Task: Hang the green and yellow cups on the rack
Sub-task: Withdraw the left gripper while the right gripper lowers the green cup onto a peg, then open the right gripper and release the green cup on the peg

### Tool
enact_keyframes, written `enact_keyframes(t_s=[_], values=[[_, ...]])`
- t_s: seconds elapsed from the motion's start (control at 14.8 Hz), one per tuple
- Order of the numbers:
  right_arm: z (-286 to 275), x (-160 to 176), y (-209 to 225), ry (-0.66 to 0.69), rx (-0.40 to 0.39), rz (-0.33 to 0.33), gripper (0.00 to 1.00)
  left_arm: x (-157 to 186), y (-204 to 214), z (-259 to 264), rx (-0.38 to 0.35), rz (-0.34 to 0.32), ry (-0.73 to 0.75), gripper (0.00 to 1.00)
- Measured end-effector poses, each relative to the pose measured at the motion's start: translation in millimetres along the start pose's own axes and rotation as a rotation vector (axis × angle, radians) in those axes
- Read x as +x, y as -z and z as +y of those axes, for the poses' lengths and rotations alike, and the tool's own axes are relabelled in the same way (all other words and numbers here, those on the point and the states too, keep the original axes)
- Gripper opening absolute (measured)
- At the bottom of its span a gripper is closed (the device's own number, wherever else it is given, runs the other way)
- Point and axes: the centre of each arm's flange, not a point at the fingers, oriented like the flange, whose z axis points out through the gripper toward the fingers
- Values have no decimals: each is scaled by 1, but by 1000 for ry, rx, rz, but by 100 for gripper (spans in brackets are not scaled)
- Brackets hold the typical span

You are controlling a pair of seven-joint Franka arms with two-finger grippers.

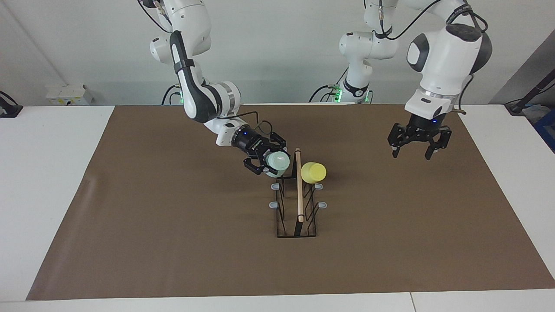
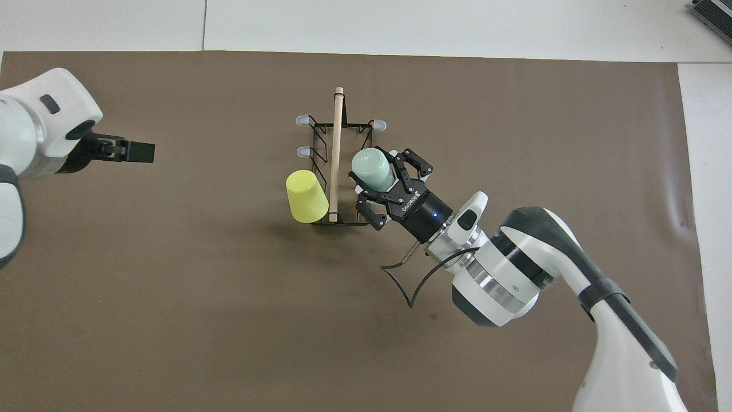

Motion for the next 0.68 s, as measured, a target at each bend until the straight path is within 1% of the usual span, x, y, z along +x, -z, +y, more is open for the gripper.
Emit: enact_keyframes(t_s=[0.2, 0.47, 0.54, 0.68], values=[[-2, -29, -2, -14, 6, -38, 65, -2, 22, -16, -7, -47, -4, 100], [0, -47, 1, -25, -2, -75, 65, -6, 36, -19, -23, -139, -50, 100], [0, -49, 3, -27, -3, -82, 71, -8, 41, -20, -28, -169, -59, 100], [-3, -51, 2, -28, 2, -84, 90, -10, 50, -21, -32, -197, -87, 100]])
